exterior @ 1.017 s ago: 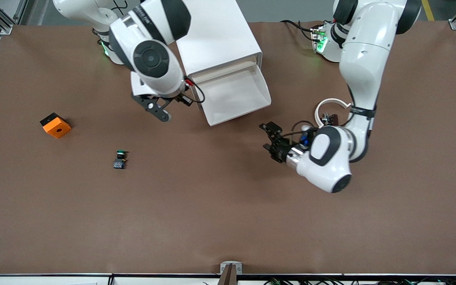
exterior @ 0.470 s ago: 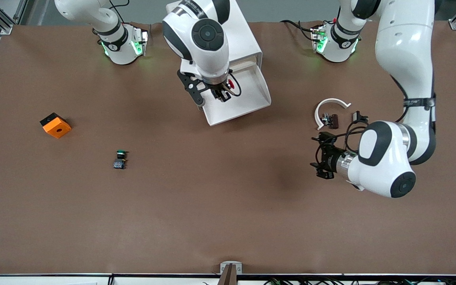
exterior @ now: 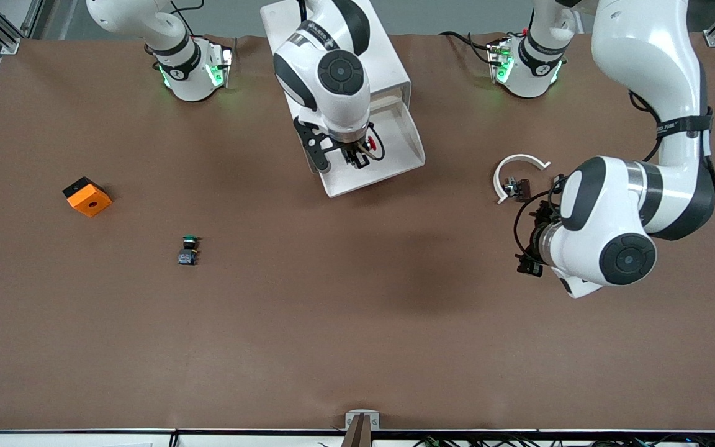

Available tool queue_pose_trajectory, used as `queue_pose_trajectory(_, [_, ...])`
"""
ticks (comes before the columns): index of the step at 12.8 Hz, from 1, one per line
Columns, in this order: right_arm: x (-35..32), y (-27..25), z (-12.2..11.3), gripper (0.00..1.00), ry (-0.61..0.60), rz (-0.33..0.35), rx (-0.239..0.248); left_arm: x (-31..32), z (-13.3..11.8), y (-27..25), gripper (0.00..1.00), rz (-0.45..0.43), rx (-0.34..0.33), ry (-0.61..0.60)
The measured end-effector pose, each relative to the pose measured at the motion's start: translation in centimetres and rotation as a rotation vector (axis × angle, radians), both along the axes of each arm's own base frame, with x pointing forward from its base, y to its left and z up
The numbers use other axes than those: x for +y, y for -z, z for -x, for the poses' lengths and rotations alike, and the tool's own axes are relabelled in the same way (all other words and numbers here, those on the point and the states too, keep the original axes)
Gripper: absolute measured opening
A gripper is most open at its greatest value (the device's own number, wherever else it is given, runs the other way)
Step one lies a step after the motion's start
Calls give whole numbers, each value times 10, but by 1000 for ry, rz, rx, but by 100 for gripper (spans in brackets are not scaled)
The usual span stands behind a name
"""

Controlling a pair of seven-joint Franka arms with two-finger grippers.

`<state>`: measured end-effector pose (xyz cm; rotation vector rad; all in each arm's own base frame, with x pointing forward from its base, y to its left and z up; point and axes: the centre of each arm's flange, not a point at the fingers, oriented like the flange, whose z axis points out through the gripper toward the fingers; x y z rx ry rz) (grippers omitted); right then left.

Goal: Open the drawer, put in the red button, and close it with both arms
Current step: 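Carry the red button to the drawer with the right gripper while the left gripper withdraws, then lower the red button into the open drawer and open the right gripper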

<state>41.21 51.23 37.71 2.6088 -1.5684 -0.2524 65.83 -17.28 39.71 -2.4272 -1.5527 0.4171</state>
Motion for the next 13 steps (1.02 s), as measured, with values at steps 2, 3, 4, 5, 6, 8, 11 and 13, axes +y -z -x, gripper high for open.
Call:
queue_pose_trajectory(2, [6, 9, 5, 41, -1, 1, 13, -3, 5, -28, 100, 5, -43, 114])
queue_pose_trajectory(3, [8, 13, 7, 41, -4, 4, 17, -10, 9, -42, 100, -6, -63, 174])
queue_pose_trajectory(4, [9, 15, 9, 41, -6, 7, 19, -21, 14, -52, 100, -9, -78, 225])
queue_pose_trajectory(5, [10, 17, 10, 41, -7, 8, 21, -29, 19, -59, 100, -1, -85, 275])
queue_pose_trajectory(6, [10, 17, 10, 41, -7, 9, 21, -33, 21, -61, 100, 16, -81, 344])
queue_pose_trajectory(8, [10, 20, 9, 41, -6, 13, 23, -31, 22, -57, 100, 61, -58, 484])
queue_pose_trajectory(11, [11, 31, 7, 41, -1, 14, 21, -36, 23, -48, 100, 102, -54, 597])
queue_pose_trajectory(13, [11, 34, 6, 41, 1, 15, 20, -55, 26, -37, 100, 133, -73, 670])
